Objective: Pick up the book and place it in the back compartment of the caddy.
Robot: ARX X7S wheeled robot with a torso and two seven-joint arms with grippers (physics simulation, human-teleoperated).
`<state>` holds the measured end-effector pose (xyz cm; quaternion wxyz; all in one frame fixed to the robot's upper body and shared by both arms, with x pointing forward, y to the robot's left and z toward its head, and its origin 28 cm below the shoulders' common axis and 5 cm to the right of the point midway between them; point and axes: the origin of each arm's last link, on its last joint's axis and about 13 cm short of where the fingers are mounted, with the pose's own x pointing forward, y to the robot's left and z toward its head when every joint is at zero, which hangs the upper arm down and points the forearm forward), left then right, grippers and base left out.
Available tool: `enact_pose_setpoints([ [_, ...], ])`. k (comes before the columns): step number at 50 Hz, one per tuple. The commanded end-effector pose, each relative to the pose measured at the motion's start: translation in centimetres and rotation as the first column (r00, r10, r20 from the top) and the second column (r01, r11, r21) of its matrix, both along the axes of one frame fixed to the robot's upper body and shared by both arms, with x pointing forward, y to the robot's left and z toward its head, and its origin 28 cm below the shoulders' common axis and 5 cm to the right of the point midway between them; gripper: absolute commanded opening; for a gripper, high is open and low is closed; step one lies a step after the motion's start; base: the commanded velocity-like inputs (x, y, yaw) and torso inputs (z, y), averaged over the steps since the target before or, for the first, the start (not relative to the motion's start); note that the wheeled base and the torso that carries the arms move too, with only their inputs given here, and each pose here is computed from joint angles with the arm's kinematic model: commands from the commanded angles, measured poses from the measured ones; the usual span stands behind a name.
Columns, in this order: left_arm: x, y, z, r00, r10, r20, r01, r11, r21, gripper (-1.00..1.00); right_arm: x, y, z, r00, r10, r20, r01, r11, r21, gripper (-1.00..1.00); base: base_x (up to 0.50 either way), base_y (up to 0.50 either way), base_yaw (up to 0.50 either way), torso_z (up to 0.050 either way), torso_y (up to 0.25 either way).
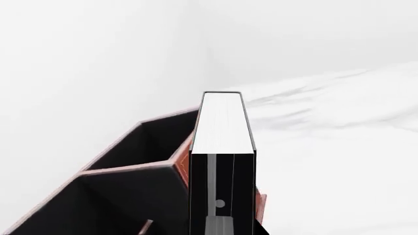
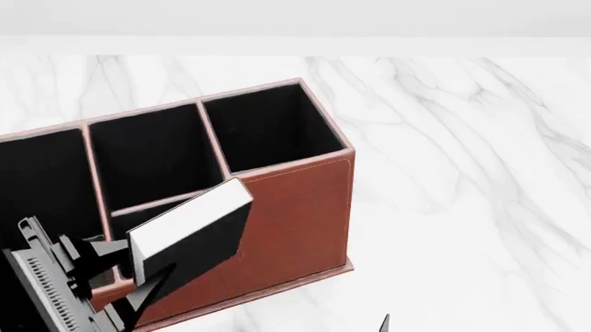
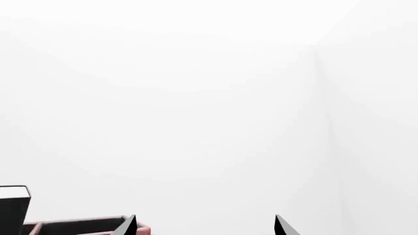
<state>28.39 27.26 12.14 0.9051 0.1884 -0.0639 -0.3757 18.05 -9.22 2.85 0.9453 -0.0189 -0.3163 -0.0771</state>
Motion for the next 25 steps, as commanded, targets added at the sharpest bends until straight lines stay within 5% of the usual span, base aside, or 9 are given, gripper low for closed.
enact_pose_setpoints([
  [1, -0.18, 0.01, 0.93, 0.996, 0.035, 0.082, -0.035, 0.999, 0.001, -1.0, 0.05, 0.02, -0.06, 1.0, -0.003, -0.003, 0.003, 1.0, -0.002, 1.0, 0.0, 0.0, 0.0, 0.0, 0.0],
  [19, -0.71, 0.07, 1.48, 0.994, 0.032, 0.101, -0.035, 0.999, 0.03, -1.0, 0.18, 0.1, -0.15, 1.0, 0.009, -0.004, -0.009, 1.0, 0.002, 1.0, 0.0, 0.0, 0.0, 0.0, 0.001],
  [25, -0.6, 0.03, 1.22, 0.994, 0.033, 0.1, -0.036, 0.999, 0.022, -1.0, 0.69, 0.36, -0.29, 0.993, -0.105, -0.053, 0.103, 0.993, -0.052, 1.0, 0.0, 0.0, 0.0, 0.003, 0.002],
])
